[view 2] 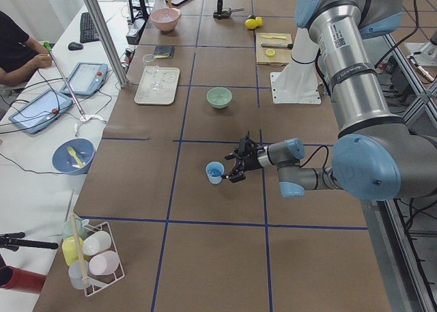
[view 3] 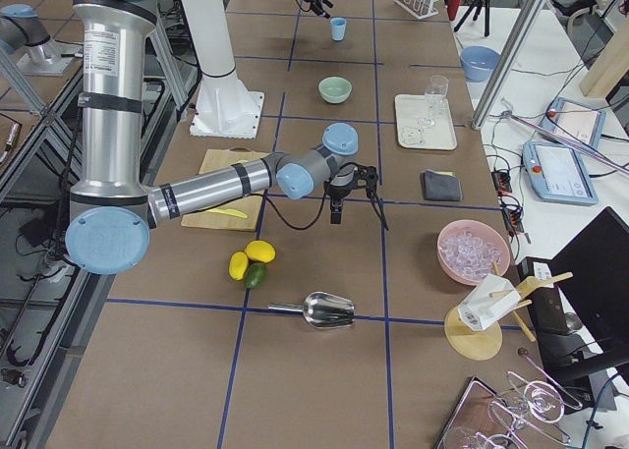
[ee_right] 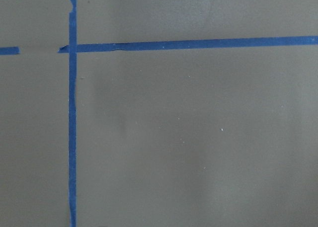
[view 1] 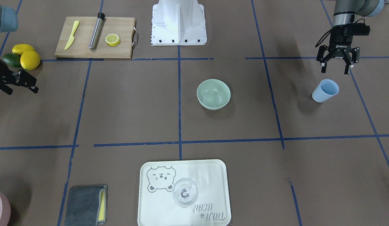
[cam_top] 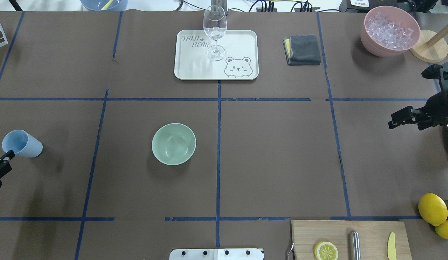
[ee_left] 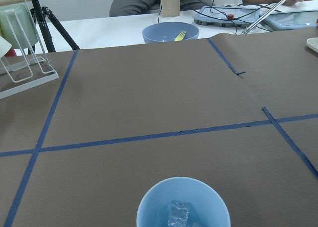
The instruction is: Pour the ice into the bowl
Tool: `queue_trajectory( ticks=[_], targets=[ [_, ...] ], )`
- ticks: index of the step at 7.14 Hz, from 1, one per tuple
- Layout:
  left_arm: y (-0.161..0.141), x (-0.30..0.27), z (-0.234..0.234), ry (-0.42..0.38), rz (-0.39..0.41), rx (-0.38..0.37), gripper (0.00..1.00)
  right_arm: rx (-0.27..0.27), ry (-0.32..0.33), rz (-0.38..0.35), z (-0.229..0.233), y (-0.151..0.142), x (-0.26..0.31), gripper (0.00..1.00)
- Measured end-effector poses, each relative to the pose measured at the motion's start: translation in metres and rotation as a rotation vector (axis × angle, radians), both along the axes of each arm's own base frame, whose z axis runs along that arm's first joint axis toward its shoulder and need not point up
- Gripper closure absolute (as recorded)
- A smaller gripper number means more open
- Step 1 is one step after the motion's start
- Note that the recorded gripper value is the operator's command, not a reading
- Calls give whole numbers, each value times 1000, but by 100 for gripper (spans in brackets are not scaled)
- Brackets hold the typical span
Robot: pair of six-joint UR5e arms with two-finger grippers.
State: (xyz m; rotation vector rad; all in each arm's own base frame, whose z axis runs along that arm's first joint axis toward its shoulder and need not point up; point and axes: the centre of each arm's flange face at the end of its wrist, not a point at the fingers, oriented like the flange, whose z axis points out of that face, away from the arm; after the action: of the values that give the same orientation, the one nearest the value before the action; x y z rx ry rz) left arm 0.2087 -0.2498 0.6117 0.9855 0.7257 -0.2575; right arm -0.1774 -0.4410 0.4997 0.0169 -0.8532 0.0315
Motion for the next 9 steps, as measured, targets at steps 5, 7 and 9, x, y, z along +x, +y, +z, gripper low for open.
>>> queue_trajectory(
  ticks=[5, 7, 9],
  targets=[
    [11, 49, 11, 35, -131, 83, 1, 2, -4, 3, -3, 0, 1, 0],
    [10, 62, 26, -14, -168, 116, 0, -3, -14, 0, -4, 1, 2, 0],
    [9, 76, 33, -22, -178, 124, 0, -7, -19, -1, -4, 1, 3, 0]
  ],
)
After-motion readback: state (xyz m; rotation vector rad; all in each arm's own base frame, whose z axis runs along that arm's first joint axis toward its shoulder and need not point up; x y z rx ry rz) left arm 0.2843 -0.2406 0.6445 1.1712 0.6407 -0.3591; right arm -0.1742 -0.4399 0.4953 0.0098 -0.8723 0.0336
